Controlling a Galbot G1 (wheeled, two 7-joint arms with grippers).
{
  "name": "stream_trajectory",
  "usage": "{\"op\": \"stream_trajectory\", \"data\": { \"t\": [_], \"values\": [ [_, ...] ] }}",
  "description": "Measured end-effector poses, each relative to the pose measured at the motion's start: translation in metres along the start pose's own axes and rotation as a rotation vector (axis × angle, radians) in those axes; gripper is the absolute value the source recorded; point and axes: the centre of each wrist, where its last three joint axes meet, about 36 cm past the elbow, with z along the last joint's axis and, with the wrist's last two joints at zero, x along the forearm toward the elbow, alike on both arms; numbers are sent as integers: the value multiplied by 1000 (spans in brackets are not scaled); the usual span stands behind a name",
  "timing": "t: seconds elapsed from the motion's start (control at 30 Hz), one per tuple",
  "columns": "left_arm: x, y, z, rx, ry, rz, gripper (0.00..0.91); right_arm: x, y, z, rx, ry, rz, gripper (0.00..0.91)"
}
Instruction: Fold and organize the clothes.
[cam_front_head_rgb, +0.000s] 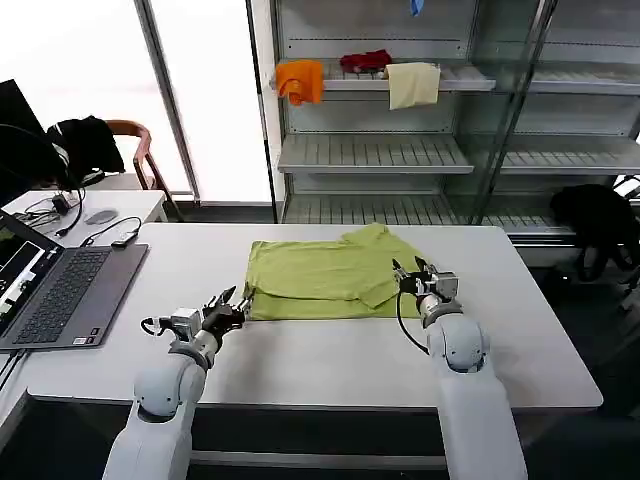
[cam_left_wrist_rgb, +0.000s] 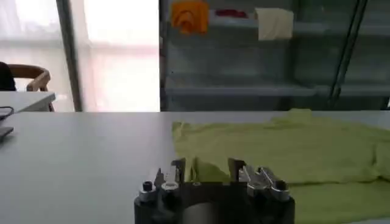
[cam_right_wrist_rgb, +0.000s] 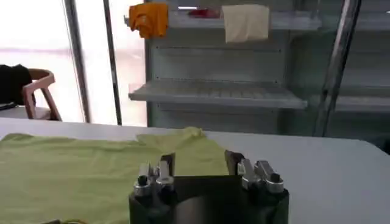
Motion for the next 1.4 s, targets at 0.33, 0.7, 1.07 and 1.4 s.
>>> {"op": "stream_trajectory", "data": {
  "t": [0.33,0.7,1.07,1.4],
  "values": [
    [0,-7,17,-32,47,-14,907,39,-20,25,8,46,25,907],
    [-7,-10,26,-46,77,-33,907,73,-42,51,17,100,65,544],
    [-10,-8,33,-54,96,-47,403,79,-42,60,33,128,56,0],
    [-10,-8,38,-50,103,-39,10,87,-41,62,38,131,46,0]
  ]
}}
